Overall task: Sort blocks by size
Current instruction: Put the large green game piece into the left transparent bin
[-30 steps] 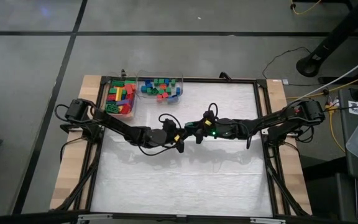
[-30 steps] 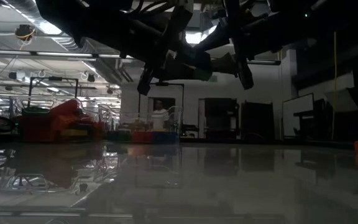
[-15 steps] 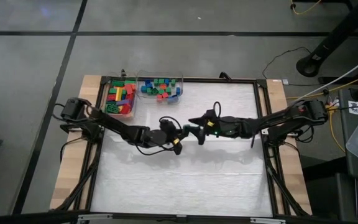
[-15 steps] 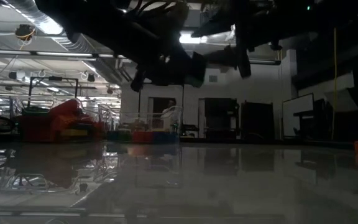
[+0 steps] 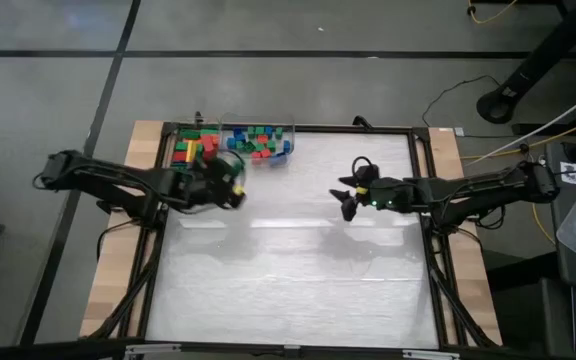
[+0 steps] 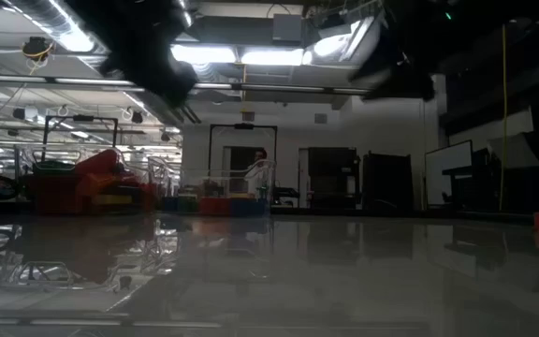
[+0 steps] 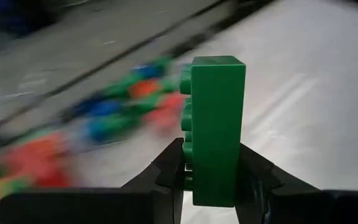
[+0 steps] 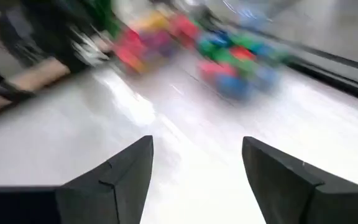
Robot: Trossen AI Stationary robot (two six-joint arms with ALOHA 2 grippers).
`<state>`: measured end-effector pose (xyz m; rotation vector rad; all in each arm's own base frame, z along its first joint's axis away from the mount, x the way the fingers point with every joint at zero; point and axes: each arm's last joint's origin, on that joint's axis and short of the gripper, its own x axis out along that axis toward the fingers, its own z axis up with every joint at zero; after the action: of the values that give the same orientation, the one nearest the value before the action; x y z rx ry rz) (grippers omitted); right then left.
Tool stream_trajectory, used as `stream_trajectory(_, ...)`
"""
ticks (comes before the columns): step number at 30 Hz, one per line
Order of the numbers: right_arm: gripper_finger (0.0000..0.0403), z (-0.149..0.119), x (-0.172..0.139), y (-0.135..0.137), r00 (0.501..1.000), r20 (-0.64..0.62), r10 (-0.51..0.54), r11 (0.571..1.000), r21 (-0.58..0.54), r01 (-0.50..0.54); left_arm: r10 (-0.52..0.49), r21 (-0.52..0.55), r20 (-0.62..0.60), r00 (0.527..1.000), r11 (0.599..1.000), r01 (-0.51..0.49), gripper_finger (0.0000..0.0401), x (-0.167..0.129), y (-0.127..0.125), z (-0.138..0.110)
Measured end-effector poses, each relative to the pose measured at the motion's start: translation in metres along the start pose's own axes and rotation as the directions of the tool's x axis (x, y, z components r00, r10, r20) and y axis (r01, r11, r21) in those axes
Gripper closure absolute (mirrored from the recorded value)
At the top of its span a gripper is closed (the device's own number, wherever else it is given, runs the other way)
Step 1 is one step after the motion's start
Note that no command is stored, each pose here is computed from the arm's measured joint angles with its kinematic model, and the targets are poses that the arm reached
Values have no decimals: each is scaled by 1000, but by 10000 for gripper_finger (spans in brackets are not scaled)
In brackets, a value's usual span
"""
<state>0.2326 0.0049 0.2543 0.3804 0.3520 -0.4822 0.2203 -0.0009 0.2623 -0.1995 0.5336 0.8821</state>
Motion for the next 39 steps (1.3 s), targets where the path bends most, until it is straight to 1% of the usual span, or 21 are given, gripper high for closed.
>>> stream_trajectory(2, 159, -4, -3, -10, 996, -66, -63, 998, 2, 63, 97, -13, -30, 995, 995, -97, 316, -7, 25, 0)
stream_trajectory(5, 160, -12, -3, -20, 978, -160, -137, 989, 35, 144, 232, -53, -73, 970, 970, -236, 307, -13, 56, -3)
stream_trajectory(7, 160, -16, -3, -25, 964, -199, -174, 981, 49, 188, 302, -74, -105, 948, 948, -310, 303, -13, 73, -9)
stream_trajectory(9, 160, -18, -2, -29, 952, -230, -203, 974, 48, 220, 351, -88, -129, 927, 927, -363, 301, -9, 84, -14)
stream_trajectory(11, 160, -19, -3, -31, 945, -252, -208, 973, 45, 226, 393, -90, -150, 907, 908, -408, 300, -4, 92, -20)
stream_trajectory(17, 160, -20, -2, -31, 943, -301, -145, 983, 61, 171, 493, -81, -218, 842, 851, -519, 298, 13, 108, -34)
stream_trajectory(20, 160, -23, -3, -31, 931, -342, -129, 986, 54, 156, 508, -97, -259, 821, 832, -546, 298, 18, 114, -36)
stream_trajectory(26, 160, -29, -7, -36, 897, -406, -176, 980, 9, 197, 494, -102, -336, 802, 828, -552, 297, 25, 127, -34)
stream_trajectory(29, 160, -31, -8, -37, 886, -424, -188, 979, -4, 206, 486, -112, -341, 805, 829, -548, 297, 28, 131, -32)
stream_trajectory(33, 160, -31, -8, -38, 883, -430, -189, 979, -6, 206, 484, -115, -316, 816, 834, -540, 297, 32, 133, -27)
stream_trajectory(35, 160, -32, -8, -37, 882, -433, -184, 979, -4, 202, 481, -94, -301, 823, 844, -527, 297, 33, 133, -25)
stream_trajectory(37, 160, -32, -8, -37, 882, -433, -184, 979, -4, 202, 476, -40, -289, 831, 861, -507, 295, 34, 132, -24)
stream_trajectory(39, 160, -32, -8, -37, 881, -438, -177, 981, -1, 196, 475, -15, -285, 833, 867, -499, 284, 34, 132, -23)
